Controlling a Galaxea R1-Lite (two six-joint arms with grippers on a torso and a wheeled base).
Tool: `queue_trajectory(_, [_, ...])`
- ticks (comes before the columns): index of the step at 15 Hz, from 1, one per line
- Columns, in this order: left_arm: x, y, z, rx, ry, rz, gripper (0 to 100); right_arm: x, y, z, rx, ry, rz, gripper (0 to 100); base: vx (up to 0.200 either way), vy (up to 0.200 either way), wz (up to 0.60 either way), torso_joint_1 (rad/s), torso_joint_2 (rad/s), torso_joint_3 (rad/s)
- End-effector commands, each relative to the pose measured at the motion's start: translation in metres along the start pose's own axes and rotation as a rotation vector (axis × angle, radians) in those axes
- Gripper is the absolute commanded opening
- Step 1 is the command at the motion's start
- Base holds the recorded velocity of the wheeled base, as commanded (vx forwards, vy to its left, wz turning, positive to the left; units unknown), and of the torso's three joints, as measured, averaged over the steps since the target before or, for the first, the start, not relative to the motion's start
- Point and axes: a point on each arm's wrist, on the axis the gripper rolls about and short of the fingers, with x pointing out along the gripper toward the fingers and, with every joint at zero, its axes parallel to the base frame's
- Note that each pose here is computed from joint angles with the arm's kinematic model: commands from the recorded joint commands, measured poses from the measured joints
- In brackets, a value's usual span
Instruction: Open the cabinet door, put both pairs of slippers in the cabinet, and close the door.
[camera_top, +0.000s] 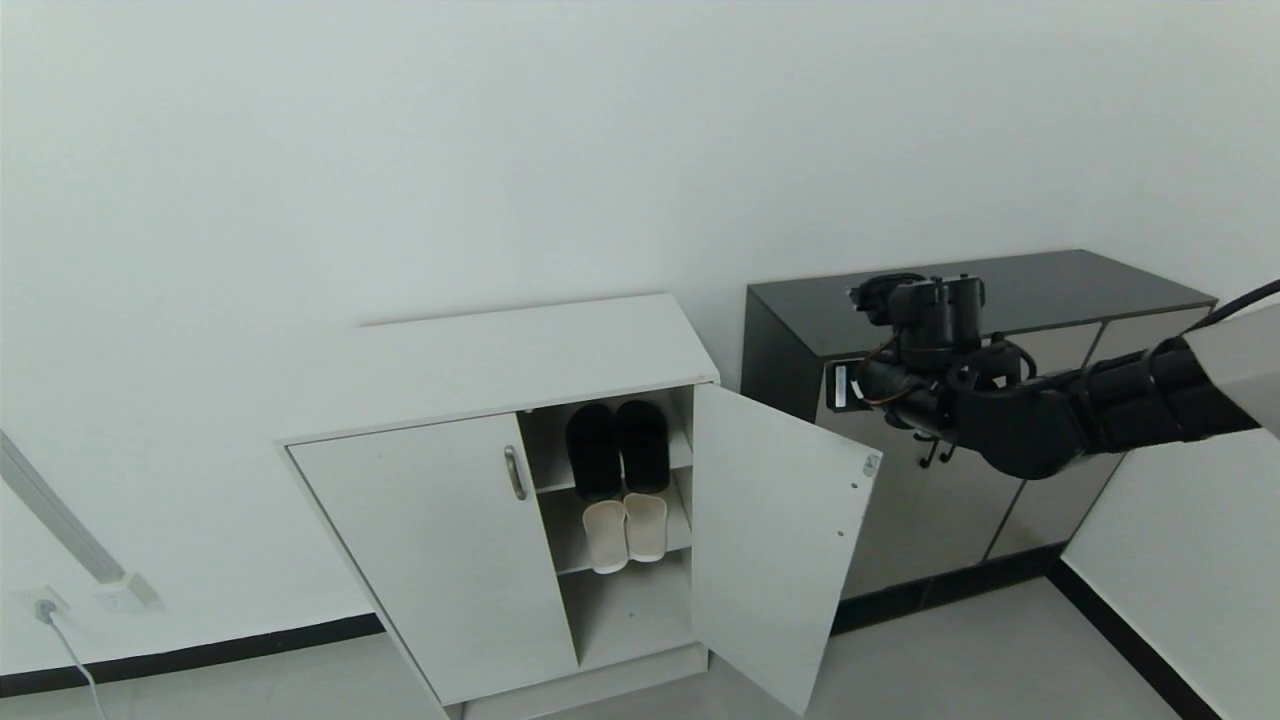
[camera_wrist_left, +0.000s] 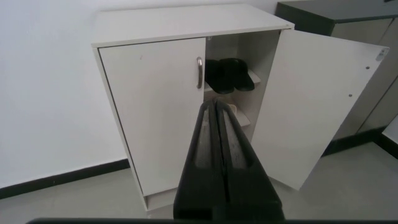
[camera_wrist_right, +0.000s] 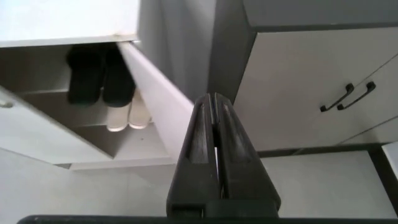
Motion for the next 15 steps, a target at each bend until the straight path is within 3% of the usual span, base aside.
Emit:
queue_trajectory(1, [0.000, 0.000, 0.000, 0.000, 0.001, 0.000, 0, 0.029, -0.010, -0.022, -0.001, 0.050, -0.028, 0, 0.000, 0.000, 0.00, 0.000, 0.00, 0.000])
queue_trajectory(5, [0.000, 0.000, 0.000, 0.000, 0.001, 0.000, 0, 0.047, -0.019, -0.039, -0.001, 0.092, -0.033, 0, 0.000, 0.000, 0.00, 0.000, 0.00, 0.000])
queue_trajectory(15, [0.000, 0.000, 0.000, 0.000, 0.001, 0.000, 0, 0.061, -0.015, -0.060, -0.014, 0.141, -0.033, 0, 0.000, 0.000, 0.00, 0.000, 0.00, 0.000])
